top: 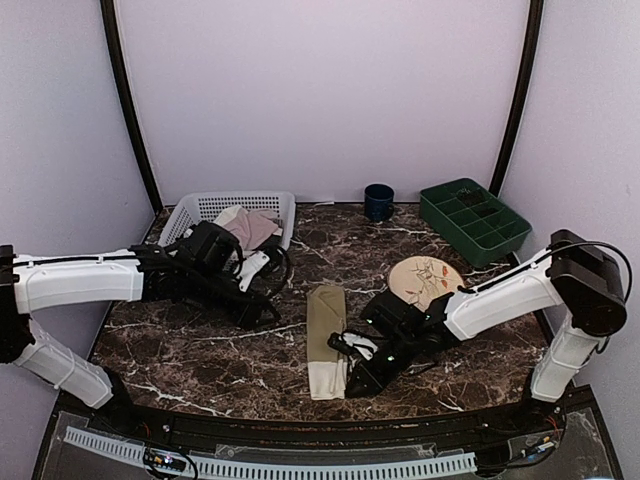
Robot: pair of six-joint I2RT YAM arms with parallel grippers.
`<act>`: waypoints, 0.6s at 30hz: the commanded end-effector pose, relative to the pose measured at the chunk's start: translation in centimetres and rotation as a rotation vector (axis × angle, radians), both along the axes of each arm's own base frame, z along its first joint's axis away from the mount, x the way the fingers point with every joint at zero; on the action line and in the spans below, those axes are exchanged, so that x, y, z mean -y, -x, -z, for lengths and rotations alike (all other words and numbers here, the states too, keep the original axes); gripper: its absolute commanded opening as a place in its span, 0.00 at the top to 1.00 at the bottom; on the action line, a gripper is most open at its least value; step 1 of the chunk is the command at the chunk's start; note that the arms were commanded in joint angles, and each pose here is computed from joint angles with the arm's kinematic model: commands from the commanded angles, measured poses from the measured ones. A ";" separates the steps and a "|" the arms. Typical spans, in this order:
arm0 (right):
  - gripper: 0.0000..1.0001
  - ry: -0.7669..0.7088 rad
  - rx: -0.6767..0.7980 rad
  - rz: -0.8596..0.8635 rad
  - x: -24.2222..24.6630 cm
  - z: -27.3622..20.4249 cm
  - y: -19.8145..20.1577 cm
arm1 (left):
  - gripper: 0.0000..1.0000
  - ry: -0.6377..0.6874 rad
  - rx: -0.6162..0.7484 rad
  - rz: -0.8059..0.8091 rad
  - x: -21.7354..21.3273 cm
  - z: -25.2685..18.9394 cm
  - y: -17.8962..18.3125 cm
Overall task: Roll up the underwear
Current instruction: Adjust the underwear at the center of the board, then pick up the underwear from the center of the board.
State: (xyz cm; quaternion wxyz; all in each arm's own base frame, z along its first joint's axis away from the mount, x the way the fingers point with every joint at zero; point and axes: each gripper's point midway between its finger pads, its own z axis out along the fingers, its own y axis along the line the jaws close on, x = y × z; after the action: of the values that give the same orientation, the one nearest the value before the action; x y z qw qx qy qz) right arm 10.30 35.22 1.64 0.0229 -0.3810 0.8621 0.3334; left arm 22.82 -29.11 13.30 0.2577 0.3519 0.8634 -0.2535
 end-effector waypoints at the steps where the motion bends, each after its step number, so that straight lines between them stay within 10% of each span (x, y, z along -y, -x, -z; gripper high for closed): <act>1: 0.92 0.129 -0.028 0.140 3.5 0.3 0.1 | 0.53 -0.011 0.064 0.230 1.3 1.3 5.7; 18: 0.82 -0.125 0.029 0.170 -4.9 -5.2 -5.8 | 0.52 0.027 0.367 0.653 7.2 5.0 11.5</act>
State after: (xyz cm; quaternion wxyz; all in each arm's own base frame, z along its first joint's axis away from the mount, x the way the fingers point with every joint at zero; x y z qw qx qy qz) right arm 14.74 38.16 6.21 0.0714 -0.3116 0.8769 0.3591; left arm 11.38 -33.94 8.08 0.2907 0.6104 0.6860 -0.2689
